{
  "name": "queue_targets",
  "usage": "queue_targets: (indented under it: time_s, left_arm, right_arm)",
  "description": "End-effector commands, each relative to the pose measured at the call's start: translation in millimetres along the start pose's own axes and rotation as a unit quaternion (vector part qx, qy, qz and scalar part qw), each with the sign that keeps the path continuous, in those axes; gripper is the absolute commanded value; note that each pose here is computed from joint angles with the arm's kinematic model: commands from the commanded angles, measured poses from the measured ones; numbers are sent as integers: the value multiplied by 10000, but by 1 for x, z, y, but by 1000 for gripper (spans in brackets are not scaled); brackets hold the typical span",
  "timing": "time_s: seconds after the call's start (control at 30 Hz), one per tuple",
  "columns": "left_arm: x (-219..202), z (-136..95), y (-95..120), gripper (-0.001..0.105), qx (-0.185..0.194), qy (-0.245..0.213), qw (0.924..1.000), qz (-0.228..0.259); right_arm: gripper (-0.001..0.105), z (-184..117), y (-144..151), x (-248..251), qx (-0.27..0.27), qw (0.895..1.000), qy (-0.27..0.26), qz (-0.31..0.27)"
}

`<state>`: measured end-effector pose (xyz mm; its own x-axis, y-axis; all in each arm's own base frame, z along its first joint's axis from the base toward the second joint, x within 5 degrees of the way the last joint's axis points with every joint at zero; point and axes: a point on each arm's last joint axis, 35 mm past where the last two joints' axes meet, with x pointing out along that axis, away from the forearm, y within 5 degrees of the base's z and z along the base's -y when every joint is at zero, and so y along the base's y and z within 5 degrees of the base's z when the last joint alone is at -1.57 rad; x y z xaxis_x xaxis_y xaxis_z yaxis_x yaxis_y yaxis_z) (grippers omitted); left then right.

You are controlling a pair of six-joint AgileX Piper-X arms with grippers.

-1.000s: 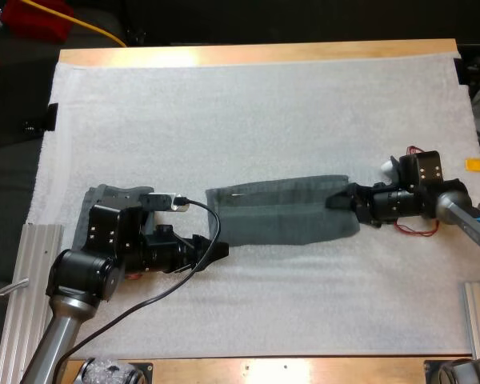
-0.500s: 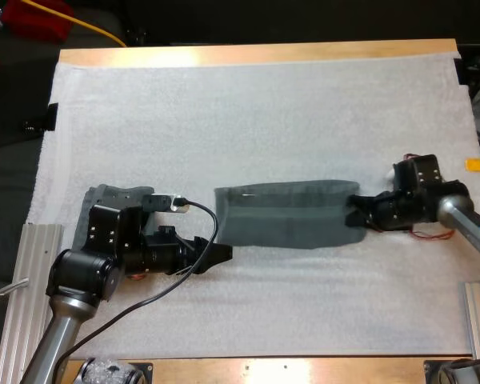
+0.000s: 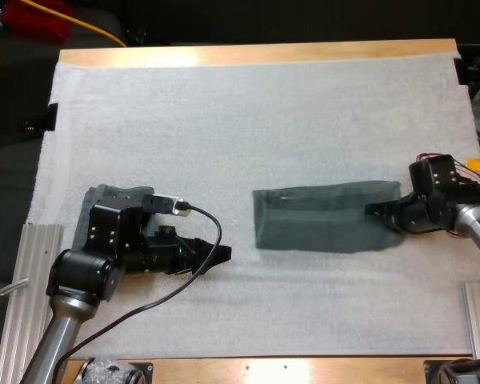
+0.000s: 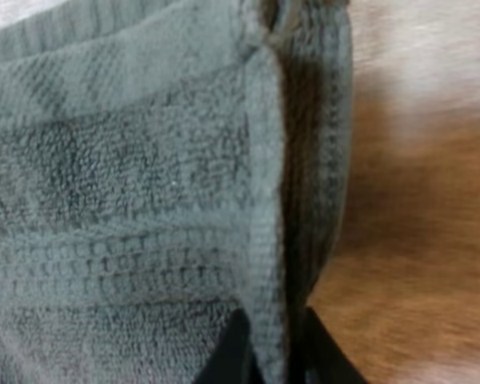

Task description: Pick towel from pile, fold and stack

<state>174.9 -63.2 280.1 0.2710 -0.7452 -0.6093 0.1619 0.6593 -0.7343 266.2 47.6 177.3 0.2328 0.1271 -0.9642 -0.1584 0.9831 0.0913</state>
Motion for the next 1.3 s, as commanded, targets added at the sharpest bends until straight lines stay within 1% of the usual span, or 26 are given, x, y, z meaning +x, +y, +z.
queue_targets:
  time_s: [0.0,0.1,0.3,0.47,0.57,0.63,0.8,0.97,1.07,1.27]
  left_arm:
    - [-3,2,-1,69,162,-145,9996,181]
    - [-3,2,0,69,199,-232,9988,371]
    - [-3,3,0,69,223,-262,9987,368]
    - [-3,3,0,69,223,-260,9988,363]
    - [-3,3,0,69,223,-258,9988,358]
    - [-3,3,0,69,223,-258,9988,358]
    - [-3,3,0,69,217,-251,9988,362]
    - [-3,3,0,69,217,-251,9988,362]
    - [-3,3,0,69,217,-246,9988,351]
    - [-3,3,-1,69,218,-207,9992,260]
  right_arm:
    - [2,-4,-1,-5,-53,9998,43,-197]
    - [2,-3,-1,-15,-61,9995,-115,-272]
    - [2,5,2,-31,-70,9988,-365,-315]
    - [2,12,19,-37,-267,9983,-501,-147]
    - [2,16,37,-39,-351,9974,-631,80]
    - [2,16,51,-39,-412,9959,-718,377]
    - [2,18,80,-32,-420,9908,-765,1032]
    - [2,19,102,-22,-363,9841,-697,1592]
    - [2,19,111,-15,-308,9827,-670,1697]
    - [2,21,123,3,-85,9781,-452,2028]
